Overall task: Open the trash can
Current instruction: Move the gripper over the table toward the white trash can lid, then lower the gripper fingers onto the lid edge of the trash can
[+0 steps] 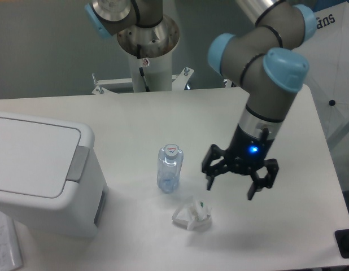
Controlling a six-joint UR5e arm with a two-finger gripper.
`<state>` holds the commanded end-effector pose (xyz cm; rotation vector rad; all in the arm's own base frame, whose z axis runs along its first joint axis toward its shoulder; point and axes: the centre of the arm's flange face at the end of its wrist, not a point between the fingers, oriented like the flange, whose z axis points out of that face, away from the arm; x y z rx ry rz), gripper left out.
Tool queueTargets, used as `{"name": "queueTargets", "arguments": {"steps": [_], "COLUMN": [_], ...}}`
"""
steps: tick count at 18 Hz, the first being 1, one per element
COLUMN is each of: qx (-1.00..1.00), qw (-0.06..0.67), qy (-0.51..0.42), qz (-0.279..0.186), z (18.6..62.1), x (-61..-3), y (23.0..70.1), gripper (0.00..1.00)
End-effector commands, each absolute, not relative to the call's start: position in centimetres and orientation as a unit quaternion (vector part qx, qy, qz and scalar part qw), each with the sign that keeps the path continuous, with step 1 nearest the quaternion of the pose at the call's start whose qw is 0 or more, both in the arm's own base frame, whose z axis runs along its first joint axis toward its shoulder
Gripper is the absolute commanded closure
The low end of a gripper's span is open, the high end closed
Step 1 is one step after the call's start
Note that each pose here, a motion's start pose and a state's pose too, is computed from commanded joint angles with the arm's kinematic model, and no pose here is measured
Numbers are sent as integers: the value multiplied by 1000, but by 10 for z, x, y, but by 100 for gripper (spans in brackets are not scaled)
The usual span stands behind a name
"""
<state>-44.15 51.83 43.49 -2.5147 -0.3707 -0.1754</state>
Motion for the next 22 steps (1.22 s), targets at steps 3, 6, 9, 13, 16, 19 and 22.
{"name": "queueTargets", "arguments": {"steps": [3, 6, 9, 13, 16, 19, 22], "qx": [-945, -941, -939, -937, -936, -937, -940], "qw": [301, 314, 321, 330, 334, 329, 319], "qy": [-111, -110, -91, -77, -65, -61, -60], "qz": [-67, -67, -82, -91, -92, -99, -108], "z": [455, 486, 492, 494, 504, 500, 486], "x": [-403, -367, -339, -329, -310, -294, -287], "y": [538, 544, 558, 562, 566, 564, 564], "gripper": [0, 0, 0, 0, 0, 0, 0]}}
